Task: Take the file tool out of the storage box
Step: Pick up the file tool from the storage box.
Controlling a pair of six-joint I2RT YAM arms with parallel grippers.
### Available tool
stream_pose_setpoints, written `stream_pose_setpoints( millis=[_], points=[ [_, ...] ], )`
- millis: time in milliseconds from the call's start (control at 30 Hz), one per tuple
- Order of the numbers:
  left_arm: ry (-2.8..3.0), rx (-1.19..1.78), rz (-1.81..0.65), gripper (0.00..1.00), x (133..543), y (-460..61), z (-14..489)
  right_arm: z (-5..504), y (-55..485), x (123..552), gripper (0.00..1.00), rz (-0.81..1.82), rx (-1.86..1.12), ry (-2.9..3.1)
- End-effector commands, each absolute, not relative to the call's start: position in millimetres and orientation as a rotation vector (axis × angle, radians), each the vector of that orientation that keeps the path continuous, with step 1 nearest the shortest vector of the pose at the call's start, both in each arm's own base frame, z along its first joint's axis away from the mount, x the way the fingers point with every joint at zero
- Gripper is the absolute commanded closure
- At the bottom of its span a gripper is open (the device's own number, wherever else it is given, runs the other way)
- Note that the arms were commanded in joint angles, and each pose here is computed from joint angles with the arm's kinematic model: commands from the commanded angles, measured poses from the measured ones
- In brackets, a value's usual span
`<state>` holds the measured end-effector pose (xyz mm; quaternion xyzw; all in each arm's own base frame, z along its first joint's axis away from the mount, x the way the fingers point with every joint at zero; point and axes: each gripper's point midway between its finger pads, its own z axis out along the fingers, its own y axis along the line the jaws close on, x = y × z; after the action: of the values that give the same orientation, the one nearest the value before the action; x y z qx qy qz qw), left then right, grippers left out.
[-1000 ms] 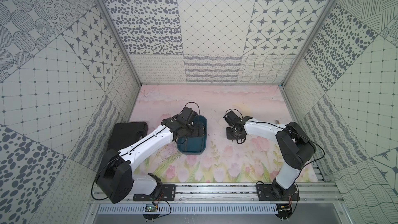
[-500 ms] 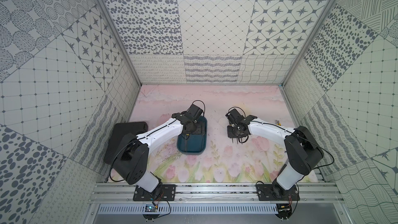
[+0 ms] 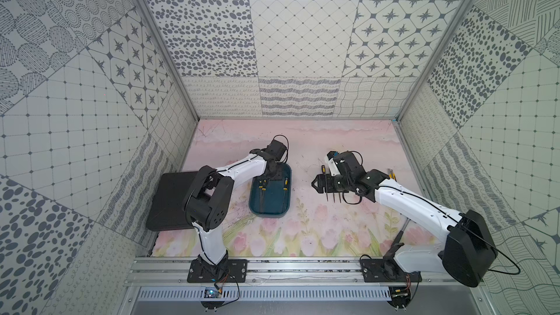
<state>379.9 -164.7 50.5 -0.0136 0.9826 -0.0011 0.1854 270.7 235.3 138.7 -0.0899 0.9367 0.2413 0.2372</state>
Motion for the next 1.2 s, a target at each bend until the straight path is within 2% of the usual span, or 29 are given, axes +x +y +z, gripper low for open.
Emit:
stream_pose_setpoints(
  millis=[0,467,600,767,900,1167],
  points=[
    [2.769,-0.034,0.151,0.41,385.9,-146.4,47.0,149.2,244.4,268.0,0.12,0.743,-0.293,2.516],
    [2.834,-0.067,0.258,0.44,373.5,-128.6,27.3,146.4,247.4,265.7,0.12,0.77,-0.291,2.51],
    [2.857,-0.073,0.251,0.47,369.9,-128.7,24.0,147.4,244.9,265.7,0.12,0.76,-0.285,2.504],
    [2.905,-0.08,0.226,0.57,359.8,-132.0,19.0,147.4,244.6,264.7,0.12,0.763,-0.283,2.505],
    [2.939,-0.079,0.211,0.61,346.9,-134.7,16.7,145.1,244.6,264.1,0.12,0.759,-0.283,2.513],
    [2.992,-0.067,0.216,0.61,321.9,-141.8,9.8,144.0,248.6,262.8,0.12,0.76,-0.292,2.519]
  ],
)
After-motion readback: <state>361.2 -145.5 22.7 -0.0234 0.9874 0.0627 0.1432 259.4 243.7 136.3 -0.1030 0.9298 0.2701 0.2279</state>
